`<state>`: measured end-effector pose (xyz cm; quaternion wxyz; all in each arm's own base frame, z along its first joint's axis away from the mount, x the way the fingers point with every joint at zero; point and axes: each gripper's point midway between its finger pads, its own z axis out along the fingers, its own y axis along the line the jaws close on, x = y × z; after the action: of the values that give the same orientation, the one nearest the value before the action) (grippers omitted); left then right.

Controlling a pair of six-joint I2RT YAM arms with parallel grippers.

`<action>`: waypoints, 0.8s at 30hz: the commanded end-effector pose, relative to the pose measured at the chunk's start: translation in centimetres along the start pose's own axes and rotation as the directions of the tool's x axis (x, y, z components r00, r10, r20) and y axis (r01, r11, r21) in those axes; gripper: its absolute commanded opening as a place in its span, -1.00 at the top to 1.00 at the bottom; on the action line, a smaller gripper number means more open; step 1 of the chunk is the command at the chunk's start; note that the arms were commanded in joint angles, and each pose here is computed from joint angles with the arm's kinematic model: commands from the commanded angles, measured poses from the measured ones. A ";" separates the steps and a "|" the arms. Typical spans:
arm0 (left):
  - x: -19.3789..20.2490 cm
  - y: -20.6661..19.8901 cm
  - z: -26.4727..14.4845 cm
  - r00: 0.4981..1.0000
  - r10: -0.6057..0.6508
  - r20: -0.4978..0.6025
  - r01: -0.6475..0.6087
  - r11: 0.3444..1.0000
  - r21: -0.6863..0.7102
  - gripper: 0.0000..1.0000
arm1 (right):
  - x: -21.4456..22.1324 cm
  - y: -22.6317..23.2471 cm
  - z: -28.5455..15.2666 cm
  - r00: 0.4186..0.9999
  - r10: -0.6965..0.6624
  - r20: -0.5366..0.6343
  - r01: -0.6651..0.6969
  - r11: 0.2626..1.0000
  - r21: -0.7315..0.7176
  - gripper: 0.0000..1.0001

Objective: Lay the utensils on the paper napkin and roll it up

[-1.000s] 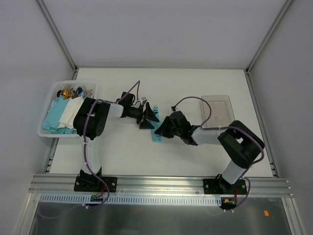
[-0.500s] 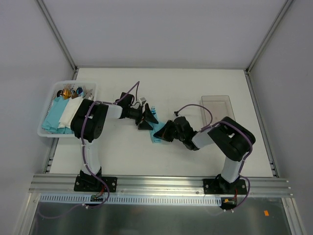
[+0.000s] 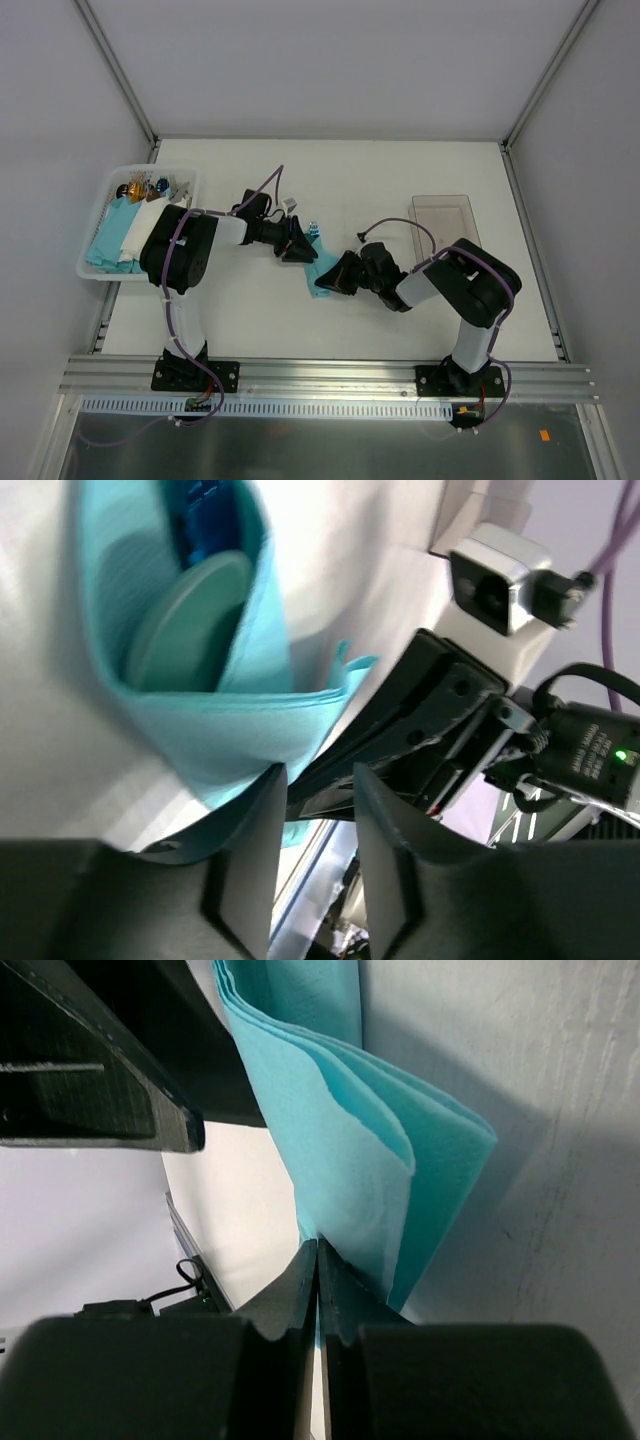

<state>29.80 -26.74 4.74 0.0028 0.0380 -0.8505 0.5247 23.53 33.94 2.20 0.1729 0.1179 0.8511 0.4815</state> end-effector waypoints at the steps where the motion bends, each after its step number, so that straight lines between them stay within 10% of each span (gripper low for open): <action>1: -0.3 -4.0 -0.6 0.989 0.146 0.008 -0.146 0.981 0.124 0.36 | 2.2 -3.7 -0.4 0.996 0.032 -0.080 -0.024 0.994 0.110 0.92; 6: 0.6 -5.0 0.0 0.985 0.170 -0.010 -0.166 0.974 0.154 0.81 | 2.1 -3.4 -0.3 0.996 0.034 -0.087 -0.025 0.995 0.095 0.92; 24: 2.0 -4.4 0.0 0.972 0.234 -0.011 -0.226 0.949 0.221 1.00 | 1.5 -2.7 -0.3 0.993 0.056 -0.100 -0.049 0.996 0.069 0.93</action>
<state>28.81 -28.76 5.58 -0.0126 -0.0169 -0.8118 0.5836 22.90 33.90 2.15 0.1400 0.1130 0.8498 0.4955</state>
